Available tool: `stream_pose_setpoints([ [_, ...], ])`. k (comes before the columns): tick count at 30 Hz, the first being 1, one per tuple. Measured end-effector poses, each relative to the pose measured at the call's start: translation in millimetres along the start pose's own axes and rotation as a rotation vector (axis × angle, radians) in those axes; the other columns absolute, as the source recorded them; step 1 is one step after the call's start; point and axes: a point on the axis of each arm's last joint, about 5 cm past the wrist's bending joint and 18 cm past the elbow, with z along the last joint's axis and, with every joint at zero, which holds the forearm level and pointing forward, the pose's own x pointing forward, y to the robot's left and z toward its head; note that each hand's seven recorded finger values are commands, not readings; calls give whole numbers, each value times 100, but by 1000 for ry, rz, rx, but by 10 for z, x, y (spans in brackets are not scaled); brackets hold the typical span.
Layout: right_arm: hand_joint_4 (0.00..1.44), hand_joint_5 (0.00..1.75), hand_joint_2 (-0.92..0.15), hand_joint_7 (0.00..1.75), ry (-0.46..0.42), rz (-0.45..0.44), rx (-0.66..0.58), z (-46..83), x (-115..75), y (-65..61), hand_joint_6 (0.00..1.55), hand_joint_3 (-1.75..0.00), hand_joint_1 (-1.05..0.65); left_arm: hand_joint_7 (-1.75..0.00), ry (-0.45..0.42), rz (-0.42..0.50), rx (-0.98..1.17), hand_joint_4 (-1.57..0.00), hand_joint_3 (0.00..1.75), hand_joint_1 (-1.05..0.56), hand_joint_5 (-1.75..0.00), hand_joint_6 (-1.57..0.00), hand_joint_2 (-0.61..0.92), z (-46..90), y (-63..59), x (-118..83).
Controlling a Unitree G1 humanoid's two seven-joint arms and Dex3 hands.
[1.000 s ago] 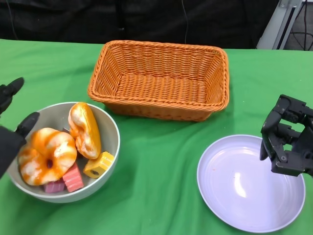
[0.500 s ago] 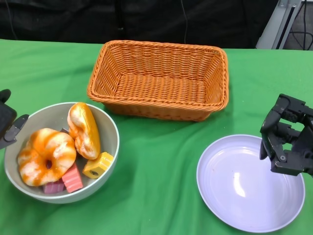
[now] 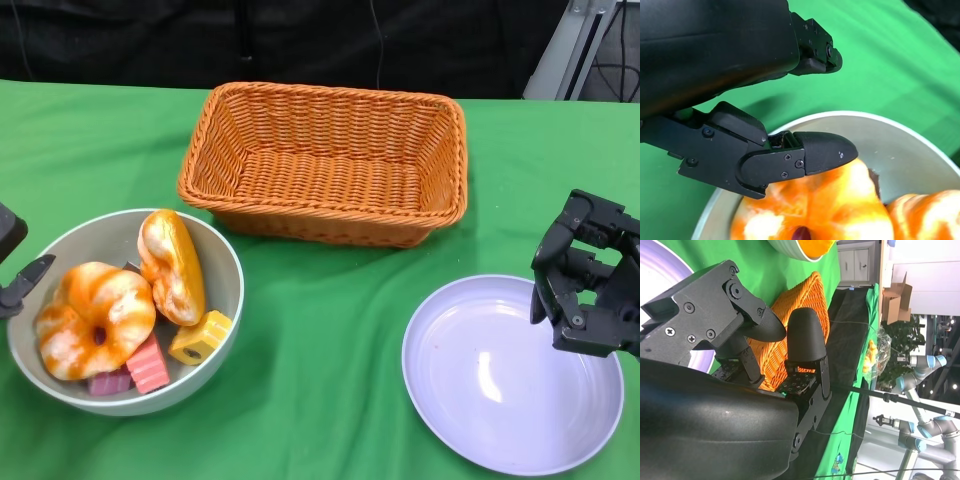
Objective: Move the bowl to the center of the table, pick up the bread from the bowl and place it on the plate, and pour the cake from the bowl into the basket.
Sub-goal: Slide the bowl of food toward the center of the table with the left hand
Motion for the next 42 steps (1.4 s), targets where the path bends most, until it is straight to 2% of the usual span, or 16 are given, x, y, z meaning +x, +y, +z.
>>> stream_pose_setpoints([
  [4,83,175,-48,164,0,-1,0,-1,1,3,65,-128,-13,0,25,-37,-12,-6,74,-94,0,-13,92,-7,10,-3],
  [8,83,175,-48,164,0,0,0,-1,2,6,65,-128,-13,0,26,-130,-69,-6,72,-89,0,-10,92,13,52,-17],
  [10,83,175,-48,164,0,0,0,-1,2,6,65,-128,-13,0,24,-148,-85,-6,72,-89,0,-10,92,20,63,-22],
  [12,83,175,-48,163,0,1,1,-2,3,9,65,-128,-13,0,53,-219,-118,-1,70,-92,0,-2,92,40,103,-26],
  [15,83,175,-48,163,-1,2,3,-1,8,15,66,-128,-12,0,86,-316,-153,-2,69,-93,-1,0,92,84,198,-41],
  [19,84,175,-48,162,-4,4,5,2,15,19,66,-128,-12,0,95,-339,-149,-2,68,-93,-1,0,92,115,235,-45],
  [23,83,175,-48,162,-3,0,5,1,17,24,66,-128,-12,0,109,-415,-222,-2,66,-92,-1,0,92,106,238,-38],
  [24,83,175,-48,162,-2,-1,4,0,17,24,66,-128,-12,0,112,-421,-232,-2,66,-92,-1,0,92,104,240,-37],
  [25,83,175,-48,162,-1,-2,3,0,17,24,66,-128,-12,0,110,-425,-233,-10,65,-91,-5,0,92,108,241,-36],
  [27,83,175,-48,162,-1,-2,3,0,17,25,66,-129,-12,0,102,-432,-225,-14,65,-91,-7,0,92,115,240,-34],
  [28,83,175,-48,162,-1,-2,3,0,18,25,66,-129,-12,0,94,-433,-215,-22,66,-91,-11,0,92,123,238,-34],
  [31,83,175,-48,162,-1,-1,3,0,18,26,65,-129,-11,-1,67,-440,-179,-31,67,-89,-14,-2,92,167,237,-35],
  [39,83,175,-48,162,8,9,-1,-16,29,48,65,-130,-11,-1,54,-456,-155,-37,71,-90,-13,-4,92,179,233,-42],
  [42,83,175,-48,163,10,11,3,-26,37,56,65,-129,-11,-1,46,-476,-160,-46,71,-90,-17,-5,92,178,230,-43],
])
